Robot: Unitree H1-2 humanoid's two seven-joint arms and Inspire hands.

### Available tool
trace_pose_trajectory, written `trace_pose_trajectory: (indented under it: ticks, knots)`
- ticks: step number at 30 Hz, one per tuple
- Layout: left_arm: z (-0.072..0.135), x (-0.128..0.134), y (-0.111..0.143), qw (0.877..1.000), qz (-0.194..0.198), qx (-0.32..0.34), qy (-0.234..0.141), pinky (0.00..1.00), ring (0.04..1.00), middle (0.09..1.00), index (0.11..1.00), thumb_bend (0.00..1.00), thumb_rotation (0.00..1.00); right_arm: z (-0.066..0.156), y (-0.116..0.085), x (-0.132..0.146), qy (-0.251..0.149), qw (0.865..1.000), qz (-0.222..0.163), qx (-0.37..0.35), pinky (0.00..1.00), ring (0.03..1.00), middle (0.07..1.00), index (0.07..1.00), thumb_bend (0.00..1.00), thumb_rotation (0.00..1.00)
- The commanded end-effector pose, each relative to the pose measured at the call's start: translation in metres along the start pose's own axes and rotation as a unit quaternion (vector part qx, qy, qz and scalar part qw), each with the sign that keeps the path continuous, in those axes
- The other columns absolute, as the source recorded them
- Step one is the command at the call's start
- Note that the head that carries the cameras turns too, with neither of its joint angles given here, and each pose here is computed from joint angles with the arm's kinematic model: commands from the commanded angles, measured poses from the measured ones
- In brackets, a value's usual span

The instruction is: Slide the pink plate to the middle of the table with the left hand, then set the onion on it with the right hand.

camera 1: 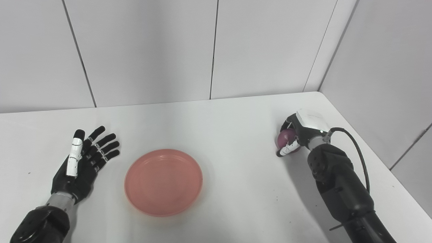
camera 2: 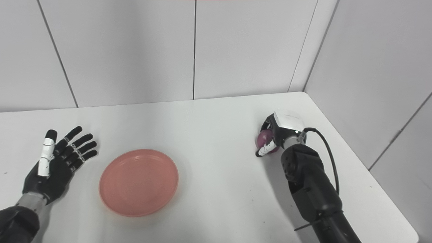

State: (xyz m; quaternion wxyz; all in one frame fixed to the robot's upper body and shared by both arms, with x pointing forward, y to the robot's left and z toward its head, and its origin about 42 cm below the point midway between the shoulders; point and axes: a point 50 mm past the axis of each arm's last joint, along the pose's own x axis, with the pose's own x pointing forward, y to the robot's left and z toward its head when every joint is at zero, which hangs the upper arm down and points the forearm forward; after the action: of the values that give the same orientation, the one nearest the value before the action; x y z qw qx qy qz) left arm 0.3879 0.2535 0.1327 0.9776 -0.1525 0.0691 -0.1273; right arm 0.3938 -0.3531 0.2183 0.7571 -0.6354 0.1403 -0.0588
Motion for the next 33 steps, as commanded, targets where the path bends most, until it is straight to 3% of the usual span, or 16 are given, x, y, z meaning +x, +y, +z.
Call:
trace_pose_trajectory:
  ticks: [1, 14, 24, 33]
  knots:
    - [-0.020, -0.006, 0.003, 0.998, 0.016, -0.009, 0.057, 0.79, 0.793, 0.803, 0.870, 0.77, 0.84, 0.003, -0.012, -0.002, -0.006, 1.000, -0.013, -0.011, 0.35, 0.447, 0.522, 0.469, 0.52, 0.00]
    - [-0.021, -0.004, 0.000, 0.998, 0.010, -0.010, 0.053, 0.80, 0.801, 0.811, 0.876, 0.76, 0.86, 0.047, -0.044, -0.017, -0.073, 0.996, -0.046, -0.022, 0.31, 0.394, 0.486, 0.515, 0.52, 0.00]
    - [-0.022, -0.005, -0.011, 0.999, 0.013, -0.008, 0.051, 0.80, 0.807, 0.810, 0.873, 0.71, 0.88, 0.086, -0.069, -0.037, -0.155, 0.985, -0.071, -0.017, 0.32, 0.401, 0.480, 0.517, 0.52, 0.00]
    - [-0.027, -0.005, -0.030, 0.999, 0.009, 0.000, 0.052, 0.83, 0.829, 0.836, 0.904, 0.68, 0.92, 0.107, -0.073, -0.051, -0.219, 0.973, -0.073, -0.011, 0.30, 0.378, 0.474, 0.537, 0.51, 0.00]
